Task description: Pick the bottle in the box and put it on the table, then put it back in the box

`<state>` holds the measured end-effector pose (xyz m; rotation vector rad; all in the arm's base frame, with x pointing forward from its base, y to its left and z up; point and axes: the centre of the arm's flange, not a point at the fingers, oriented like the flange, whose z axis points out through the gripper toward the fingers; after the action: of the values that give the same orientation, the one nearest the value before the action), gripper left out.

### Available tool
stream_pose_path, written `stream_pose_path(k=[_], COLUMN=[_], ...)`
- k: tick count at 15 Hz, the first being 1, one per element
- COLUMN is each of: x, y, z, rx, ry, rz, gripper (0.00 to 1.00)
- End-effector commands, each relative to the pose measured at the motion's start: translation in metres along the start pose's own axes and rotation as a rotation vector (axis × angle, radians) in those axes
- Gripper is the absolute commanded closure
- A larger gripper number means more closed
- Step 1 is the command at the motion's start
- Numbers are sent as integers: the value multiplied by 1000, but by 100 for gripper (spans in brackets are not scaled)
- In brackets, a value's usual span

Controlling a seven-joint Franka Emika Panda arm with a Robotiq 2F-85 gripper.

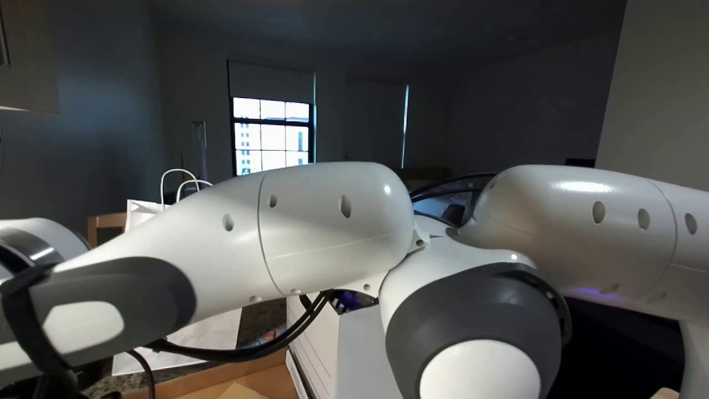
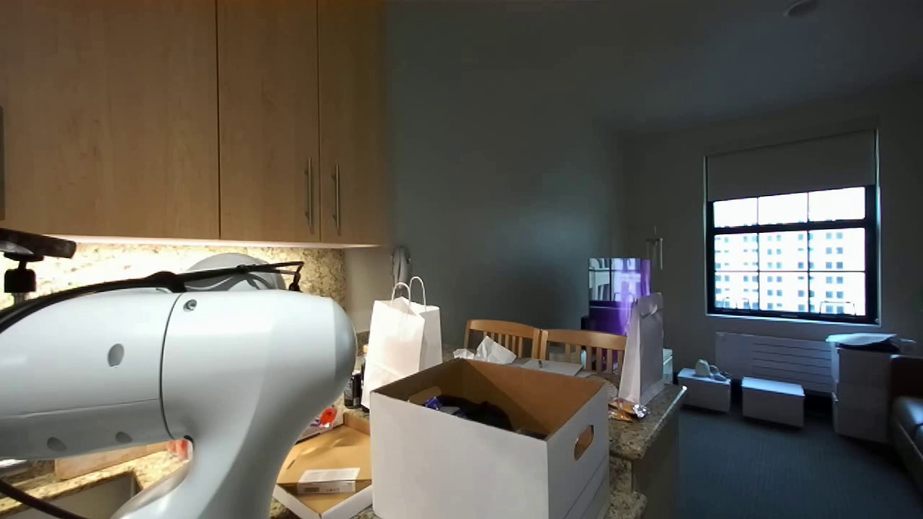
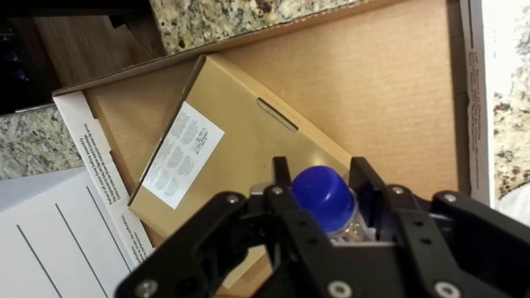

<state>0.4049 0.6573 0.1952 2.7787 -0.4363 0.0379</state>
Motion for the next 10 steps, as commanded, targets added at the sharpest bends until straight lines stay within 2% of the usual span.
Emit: stream_pose_path(k=[1,6,10], x=[8,15,32], y=[-23,-10,10], z=[-31,-42,-63], rx=[-55,-79,-104], ry=[-47,-139,-164], rz=[17,16,55], gripper=[85,85,85])
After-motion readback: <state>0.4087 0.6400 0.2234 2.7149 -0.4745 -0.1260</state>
